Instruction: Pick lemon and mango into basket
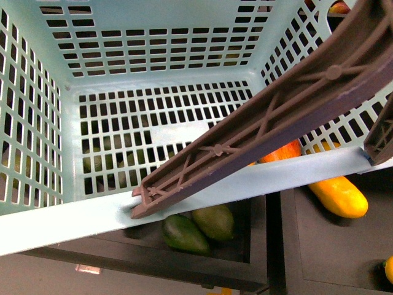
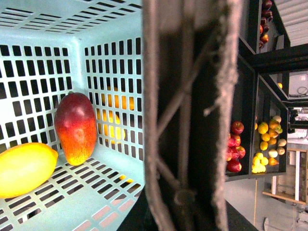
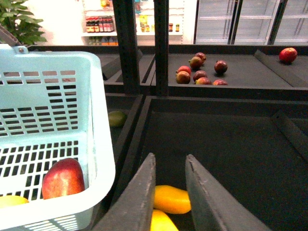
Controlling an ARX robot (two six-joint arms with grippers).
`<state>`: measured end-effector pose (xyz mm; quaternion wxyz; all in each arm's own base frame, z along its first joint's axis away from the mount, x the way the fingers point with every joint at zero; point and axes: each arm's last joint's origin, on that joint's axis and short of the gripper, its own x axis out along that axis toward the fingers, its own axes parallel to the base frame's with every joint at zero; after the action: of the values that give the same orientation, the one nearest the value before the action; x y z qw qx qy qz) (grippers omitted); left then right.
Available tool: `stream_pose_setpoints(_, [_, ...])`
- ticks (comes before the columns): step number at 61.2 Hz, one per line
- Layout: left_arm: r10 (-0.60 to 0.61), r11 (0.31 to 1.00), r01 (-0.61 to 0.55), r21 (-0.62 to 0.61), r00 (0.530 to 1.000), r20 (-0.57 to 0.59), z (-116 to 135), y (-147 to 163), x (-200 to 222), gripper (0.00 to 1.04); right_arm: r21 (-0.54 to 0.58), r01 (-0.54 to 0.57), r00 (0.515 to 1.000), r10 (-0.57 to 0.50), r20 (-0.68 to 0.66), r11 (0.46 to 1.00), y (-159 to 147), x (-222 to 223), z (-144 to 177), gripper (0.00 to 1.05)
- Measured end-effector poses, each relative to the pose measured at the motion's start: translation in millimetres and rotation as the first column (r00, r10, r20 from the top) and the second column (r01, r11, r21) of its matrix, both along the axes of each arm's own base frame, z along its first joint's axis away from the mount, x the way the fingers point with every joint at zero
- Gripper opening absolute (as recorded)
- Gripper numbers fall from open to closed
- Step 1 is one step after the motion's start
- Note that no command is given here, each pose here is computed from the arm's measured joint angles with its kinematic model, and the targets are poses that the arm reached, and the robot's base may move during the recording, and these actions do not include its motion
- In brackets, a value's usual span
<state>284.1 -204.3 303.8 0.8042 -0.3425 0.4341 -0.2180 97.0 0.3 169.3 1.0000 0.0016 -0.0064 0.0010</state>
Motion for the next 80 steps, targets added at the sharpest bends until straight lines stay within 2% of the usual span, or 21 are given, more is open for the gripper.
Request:
stream_pose_setpoints(7, [0.000,1.000,0.000,0.000,1.000,0.000,0.0,0.0,0.0,0.05,0.000,0.000,1.000,0.000,0.000,1.000,0.0,0.0,0.0,0.45])
stream_pose_setpoints(16, [-0.001,1.000,0.001,-0.001,1.000,-0.001,0.0,0.0,0.0,0.05,0.000,0.000,1.000,0.000,0.000,1.000,0.0,0.0,0.0,0.76])
stream_pose_setpoints(25, [-0.010,1.000,0.010,0.000,1.000,0.000,-0.1,-2.2,-1.5,0.05,0.000,0.003,1.000,-0.003,-0.001,1.000,-0.1,0.0,-0.1,0.97])
stream_pose_setpoints(80, [-0.007,1.000,0.007,-0.003,1.000,-0.004,-0.5,-0.6,-0.1,0.05,0.000,-0.001,1.000,0.001,0.001,1.000,0.0,-0.2,0.0,0.96])
